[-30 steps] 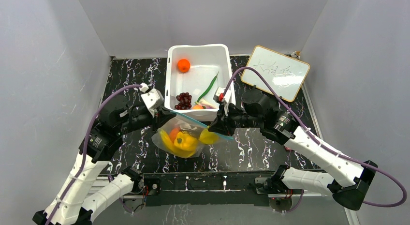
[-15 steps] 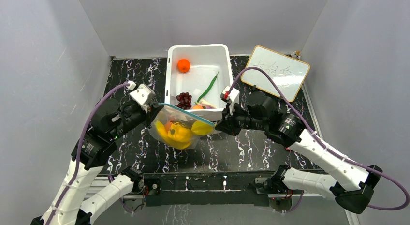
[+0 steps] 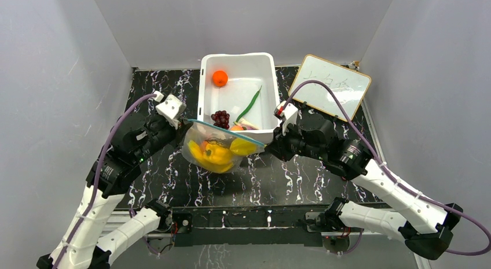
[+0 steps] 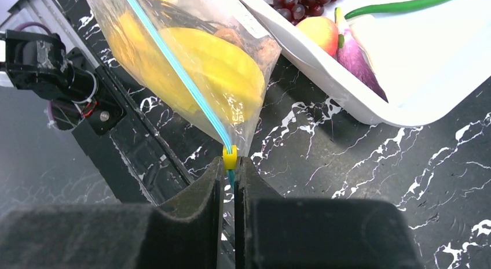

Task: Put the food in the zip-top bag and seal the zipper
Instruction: Zip the zipper food storage bag at the center of the board, then place the zipper food storage bag at the center of the board.

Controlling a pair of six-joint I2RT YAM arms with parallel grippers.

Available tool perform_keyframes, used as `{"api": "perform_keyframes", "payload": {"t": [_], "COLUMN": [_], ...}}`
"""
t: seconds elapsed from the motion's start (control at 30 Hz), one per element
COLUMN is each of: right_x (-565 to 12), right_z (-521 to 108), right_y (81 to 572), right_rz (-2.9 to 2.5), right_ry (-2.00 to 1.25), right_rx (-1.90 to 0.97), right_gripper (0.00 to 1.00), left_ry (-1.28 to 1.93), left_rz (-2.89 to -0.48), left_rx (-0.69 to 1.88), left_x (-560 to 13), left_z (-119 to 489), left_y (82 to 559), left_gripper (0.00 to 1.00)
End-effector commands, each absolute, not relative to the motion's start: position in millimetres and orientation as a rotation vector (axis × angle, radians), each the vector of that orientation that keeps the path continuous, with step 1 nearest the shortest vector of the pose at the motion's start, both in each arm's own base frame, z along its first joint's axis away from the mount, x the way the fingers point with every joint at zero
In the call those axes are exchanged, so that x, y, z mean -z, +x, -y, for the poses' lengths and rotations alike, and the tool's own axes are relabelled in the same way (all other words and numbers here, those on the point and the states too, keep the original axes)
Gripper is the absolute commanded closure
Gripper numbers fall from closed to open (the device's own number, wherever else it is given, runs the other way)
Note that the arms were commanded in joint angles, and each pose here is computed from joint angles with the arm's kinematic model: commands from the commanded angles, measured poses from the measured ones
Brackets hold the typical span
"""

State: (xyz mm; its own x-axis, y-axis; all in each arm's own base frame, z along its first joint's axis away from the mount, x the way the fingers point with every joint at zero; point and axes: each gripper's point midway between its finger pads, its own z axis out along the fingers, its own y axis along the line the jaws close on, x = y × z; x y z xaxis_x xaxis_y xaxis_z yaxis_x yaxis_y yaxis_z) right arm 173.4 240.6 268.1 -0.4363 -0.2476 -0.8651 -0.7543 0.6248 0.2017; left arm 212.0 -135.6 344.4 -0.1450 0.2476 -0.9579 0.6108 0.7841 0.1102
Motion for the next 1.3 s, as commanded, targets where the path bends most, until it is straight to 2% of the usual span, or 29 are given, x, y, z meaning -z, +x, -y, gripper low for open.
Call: {"api": "perform_keyframes", "payload": {"t": [0.0, 0.1, 0.27, 0.53, 0.73, 1.07, 1.27], "right_x": [-263.3, -271.2, -300.5, -324.2, -330.0, -329.3, -325.5], "right_z": [-224.2, -235.2, -248.2, -242.8, -238.0, -233.0, -225.6], "right_y": [180.7, 183.4, 191.8, 194.6, 192.1, 193.1, 194.4], "right_rz": [-2.043, -2.002, -1.895, -1.850, -1.836, -1.833, -1.828], "right_ry": [-0.667, -0.662, -0.629, -0.547, -0.532, -0.546, -0.557], "right_rx": [-0.665, -0.719, -0.781, -0.793, -0.795, -0.759, -0.711], "right_gripper": [1.00, 0.99, 0.65, 0.34, 0.04, 0.02, 0.02], "left_ry": [0.577, 0.585, 0.564, 0.482, 0.313, 0.275, 0.123], "left_rz": [-1.648, -1.652, -1.646, -1.690, -1.724, -1.843, -1.873], "left_rx": [0.265, 0.312, 0.340, 0.162, -0.091, -0.429, -0.434], "left_x": [-378.7, -372.2, -368.8, -369.2, -357.2, -295.8, -279.0], "left_z": [118.2, 127.9, 132.2, 102.9, 57.6, 27.0, 3.5], "left_y": [223.0, 225.6, 228.3, 239.9, 252.9, 283.1, 300.2], "left_gripper": [1.00, 1.00, 1.00, 1.00, 1.00, 1.00, 1.00]}}
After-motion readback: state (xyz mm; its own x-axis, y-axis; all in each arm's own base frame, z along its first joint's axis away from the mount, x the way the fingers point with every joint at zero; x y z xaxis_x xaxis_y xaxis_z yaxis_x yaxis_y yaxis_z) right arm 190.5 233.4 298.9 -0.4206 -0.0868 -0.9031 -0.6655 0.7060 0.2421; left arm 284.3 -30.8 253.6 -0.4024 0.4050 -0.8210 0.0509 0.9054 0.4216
